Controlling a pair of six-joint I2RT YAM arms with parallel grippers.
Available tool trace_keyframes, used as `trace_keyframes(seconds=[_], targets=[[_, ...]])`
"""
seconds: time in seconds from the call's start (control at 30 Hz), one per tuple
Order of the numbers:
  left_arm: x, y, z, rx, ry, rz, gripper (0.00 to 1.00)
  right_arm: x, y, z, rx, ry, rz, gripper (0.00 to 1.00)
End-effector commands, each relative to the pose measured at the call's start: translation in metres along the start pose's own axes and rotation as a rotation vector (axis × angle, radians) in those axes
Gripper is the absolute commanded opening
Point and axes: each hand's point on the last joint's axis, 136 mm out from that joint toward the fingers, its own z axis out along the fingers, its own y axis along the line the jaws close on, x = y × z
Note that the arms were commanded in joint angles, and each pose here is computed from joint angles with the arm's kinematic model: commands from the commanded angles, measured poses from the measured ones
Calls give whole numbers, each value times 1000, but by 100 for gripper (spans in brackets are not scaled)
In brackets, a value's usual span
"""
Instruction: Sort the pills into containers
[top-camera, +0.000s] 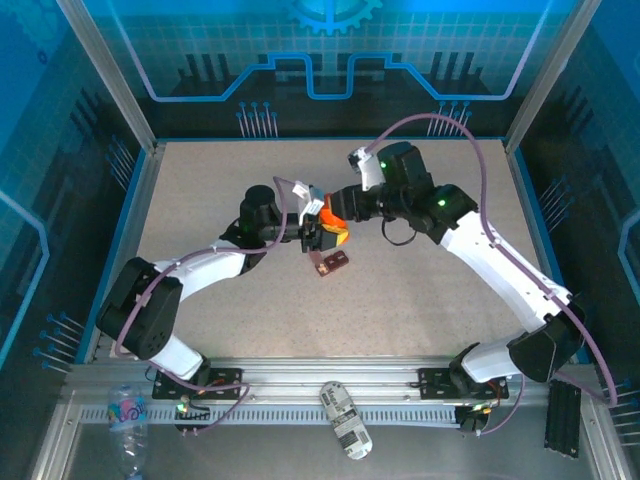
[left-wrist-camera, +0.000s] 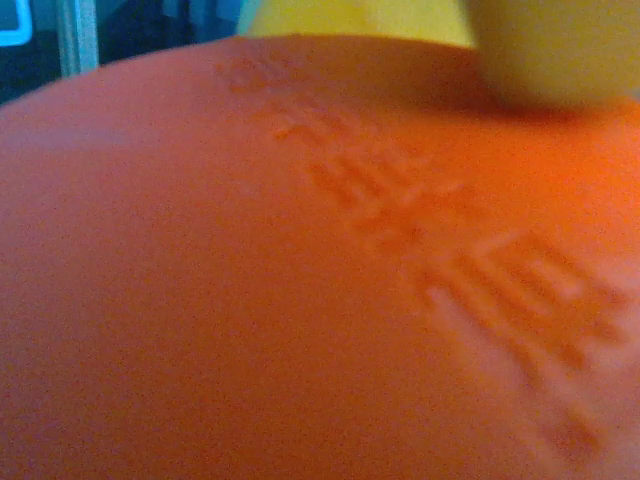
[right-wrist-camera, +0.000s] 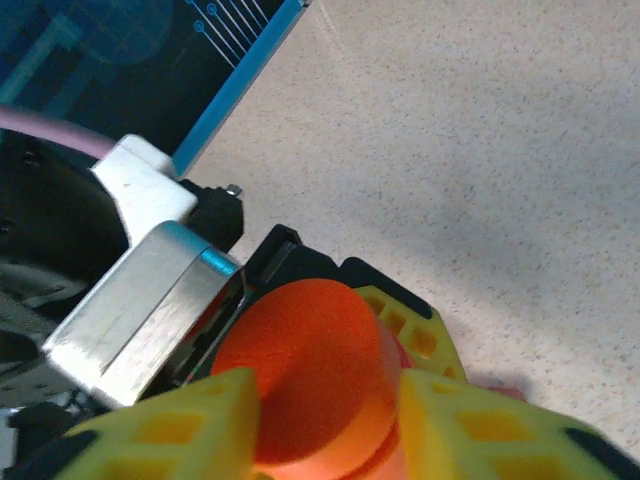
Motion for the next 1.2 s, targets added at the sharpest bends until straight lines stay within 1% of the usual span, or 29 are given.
trace_keyframes(seconds=[0.0, 0.17, 0.23, 0.3, 0.4, 0.63, 1.17], targets=[[-41, -13, -5, -27, -95, 176, 0, 7, -5, 0, 36, 1, 16, 55], [-36, -22, -5, 22, -63, 171, 0, -2, -4, -25, 12, -47, -120, 76], [-35, -27, -5, 61, -41, 163, 0, 0, 1, -32, -34, -43, -184, 80], [-36, -32, -5, 95, -30, 158, 0, 5, 6, -38, -83, -36, -238, 82], [-40, -38, -5, 135, -20, 153, 0, 12, 9, -45, -138, -32, -286, 84], [-43, -48, -5, 208, 10, 126, 0, 28, 22, -50, -268, -26, -326, 84], [-41, -55, -2, 265, 32, 80, 0, 8, 35, -31, -304, -37, -331, 83]])
